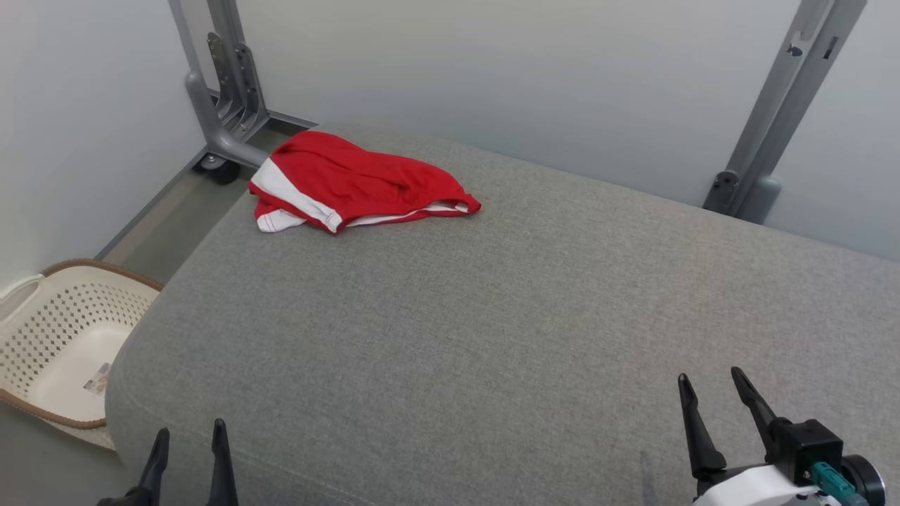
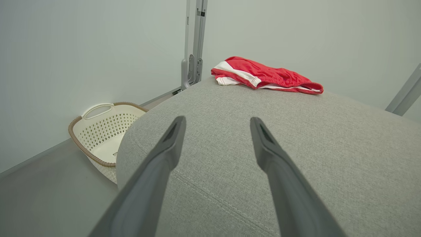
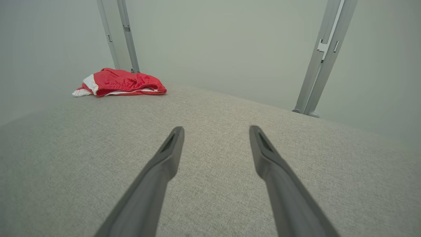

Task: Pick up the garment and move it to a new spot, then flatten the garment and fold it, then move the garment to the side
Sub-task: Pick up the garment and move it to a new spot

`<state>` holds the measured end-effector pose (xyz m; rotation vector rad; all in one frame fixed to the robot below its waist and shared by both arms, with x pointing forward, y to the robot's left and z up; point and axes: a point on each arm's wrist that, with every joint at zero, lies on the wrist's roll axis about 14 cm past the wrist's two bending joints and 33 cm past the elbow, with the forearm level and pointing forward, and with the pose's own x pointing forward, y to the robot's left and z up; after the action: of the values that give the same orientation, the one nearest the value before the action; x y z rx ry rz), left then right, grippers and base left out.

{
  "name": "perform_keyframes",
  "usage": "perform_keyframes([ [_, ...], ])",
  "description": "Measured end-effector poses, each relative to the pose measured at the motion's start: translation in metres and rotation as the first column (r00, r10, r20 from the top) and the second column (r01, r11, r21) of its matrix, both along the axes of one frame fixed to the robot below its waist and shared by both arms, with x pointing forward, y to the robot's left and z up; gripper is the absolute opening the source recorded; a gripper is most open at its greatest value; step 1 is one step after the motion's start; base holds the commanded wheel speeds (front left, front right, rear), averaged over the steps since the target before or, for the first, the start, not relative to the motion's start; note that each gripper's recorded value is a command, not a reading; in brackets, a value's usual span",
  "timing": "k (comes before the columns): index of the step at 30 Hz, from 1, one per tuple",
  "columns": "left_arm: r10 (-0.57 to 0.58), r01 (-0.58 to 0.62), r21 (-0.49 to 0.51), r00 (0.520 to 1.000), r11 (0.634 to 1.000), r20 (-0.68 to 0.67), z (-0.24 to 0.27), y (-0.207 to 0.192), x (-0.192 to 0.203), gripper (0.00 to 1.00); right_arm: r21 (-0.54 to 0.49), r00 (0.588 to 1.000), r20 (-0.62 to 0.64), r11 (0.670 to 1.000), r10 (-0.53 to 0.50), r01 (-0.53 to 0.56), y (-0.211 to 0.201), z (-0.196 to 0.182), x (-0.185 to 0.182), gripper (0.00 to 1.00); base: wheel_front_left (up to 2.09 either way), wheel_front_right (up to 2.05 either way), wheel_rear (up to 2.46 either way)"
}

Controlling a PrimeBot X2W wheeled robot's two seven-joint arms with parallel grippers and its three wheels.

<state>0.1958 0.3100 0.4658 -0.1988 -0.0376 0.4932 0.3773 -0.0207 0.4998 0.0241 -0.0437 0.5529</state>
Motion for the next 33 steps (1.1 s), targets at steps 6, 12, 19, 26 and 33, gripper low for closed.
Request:
perform_keyframes([
  [6, -0.039, 0.039, -0.01, 0.999, 0.999, -0.004, -0.004, -0.011, 0.006, 1.0, -0.009, 1.0, -0.01, 1.0, -0.025, 0.025, -0.01, -0.004, -0.002, 1.0, 0.0, 0.0, 0.0],
  [12, -0.119, 0.119, -0.011, 0.993, 0.993, 0.007, 0.001, -0.024, 0.031, 1.0, -0.015, 0.999, -0.017, 0.999, -0.046, 0.046, -0.02, -0.007, -0.006, 1.0, 0.0, 0.0, 0.0],
  [19, -0.21, 0.208, 0.034, 0.977, 0.977, 0.041, 0.028, -0.022, 0.09, 1.0, -0.041, 0.998, 0.018, 0.997, -0.058, 0.058, -0.035, -0.004, 0.016, 1.0, 0.0, 0.0, 0.0],
  [26, -0.276, 0.276, 0.012, 0.961, 0.961, -0.01, 0.039, -0.012, 0.177, 1.0, -0.044, 0.997, 0.033, 0.997, -0.069, 0.071, -0.05, -0.009, 0.05, 1.0, 0.0, 0.0, 0.0],
  [33, -0.318, 0.311, -0.066, 0.928, 0.948, -0.194, 0.015, 0.0, 0.255, 1.0, -0.043, 0.997, 0.026, 0.997, -0.07, 0.071, -0.06, -0.024, 0.075, 1.0, 0.0, 0.0, 0.0],
])
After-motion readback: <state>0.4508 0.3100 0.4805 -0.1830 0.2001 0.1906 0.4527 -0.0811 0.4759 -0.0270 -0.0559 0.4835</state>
